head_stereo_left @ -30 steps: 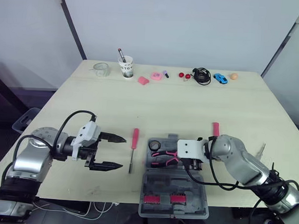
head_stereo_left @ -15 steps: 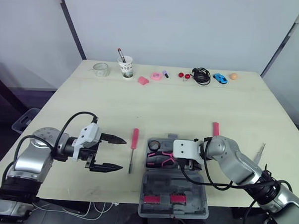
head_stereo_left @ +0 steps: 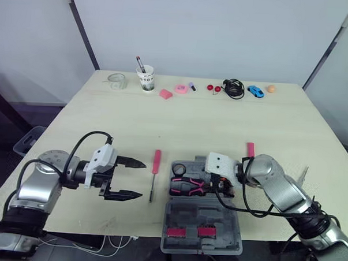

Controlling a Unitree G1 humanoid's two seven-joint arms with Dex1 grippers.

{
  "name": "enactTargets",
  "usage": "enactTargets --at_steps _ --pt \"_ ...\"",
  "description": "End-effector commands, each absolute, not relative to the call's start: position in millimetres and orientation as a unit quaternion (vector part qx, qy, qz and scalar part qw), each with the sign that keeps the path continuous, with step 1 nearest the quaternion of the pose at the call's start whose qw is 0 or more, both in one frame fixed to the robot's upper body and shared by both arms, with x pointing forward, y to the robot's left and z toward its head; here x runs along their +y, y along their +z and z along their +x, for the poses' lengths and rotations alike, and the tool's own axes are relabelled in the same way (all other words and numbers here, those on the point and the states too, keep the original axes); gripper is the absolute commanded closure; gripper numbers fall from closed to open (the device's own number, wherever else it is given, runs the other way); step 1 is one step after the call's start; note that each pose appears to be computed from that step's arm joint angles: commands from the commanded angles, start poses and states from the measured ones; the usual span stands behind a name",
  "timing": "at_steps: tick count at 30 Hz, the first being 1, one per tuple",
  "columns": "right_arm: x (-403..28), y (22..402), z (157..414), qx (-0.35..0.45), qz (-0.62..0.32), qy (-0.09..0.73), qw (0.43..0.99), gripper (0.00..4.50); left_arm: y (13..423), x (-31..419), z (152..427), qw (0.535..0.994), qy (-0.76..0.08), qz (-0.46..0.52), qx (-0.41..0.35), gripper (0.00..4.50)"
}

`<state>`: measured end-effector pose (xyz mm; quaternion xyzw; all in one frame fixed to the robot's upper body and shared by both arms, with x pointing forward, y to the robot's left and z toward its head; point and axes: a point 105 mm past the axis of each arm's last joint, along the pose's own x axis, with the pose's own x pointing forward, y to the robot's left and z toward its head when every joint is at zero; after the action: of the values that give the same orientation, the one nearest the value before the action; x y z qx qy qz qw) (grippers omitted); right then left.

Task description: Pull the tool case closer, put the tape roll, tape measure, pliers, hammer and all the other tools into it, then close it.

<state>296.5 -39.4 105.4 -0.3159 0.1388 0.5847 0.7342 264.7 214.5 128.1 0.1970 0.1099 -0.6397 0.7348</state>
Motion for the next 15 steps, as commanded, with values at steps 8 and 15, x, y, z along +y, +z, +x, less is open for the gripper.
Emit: enactTargets --at_steps 8,15 --pt "-30.5 114.6 300.7 0.058 -0.217 0.609 0.761 4.45 137.0 210.4 261.0 0.724 -0.656 0.198 0.084 0.00" --pt "-28.3 94.9 304.1 0.056 -0.192 0.614 0.764 4.45 138.3 207.5 260.6 0.726 -0.656 0.193 0.072 0.00"
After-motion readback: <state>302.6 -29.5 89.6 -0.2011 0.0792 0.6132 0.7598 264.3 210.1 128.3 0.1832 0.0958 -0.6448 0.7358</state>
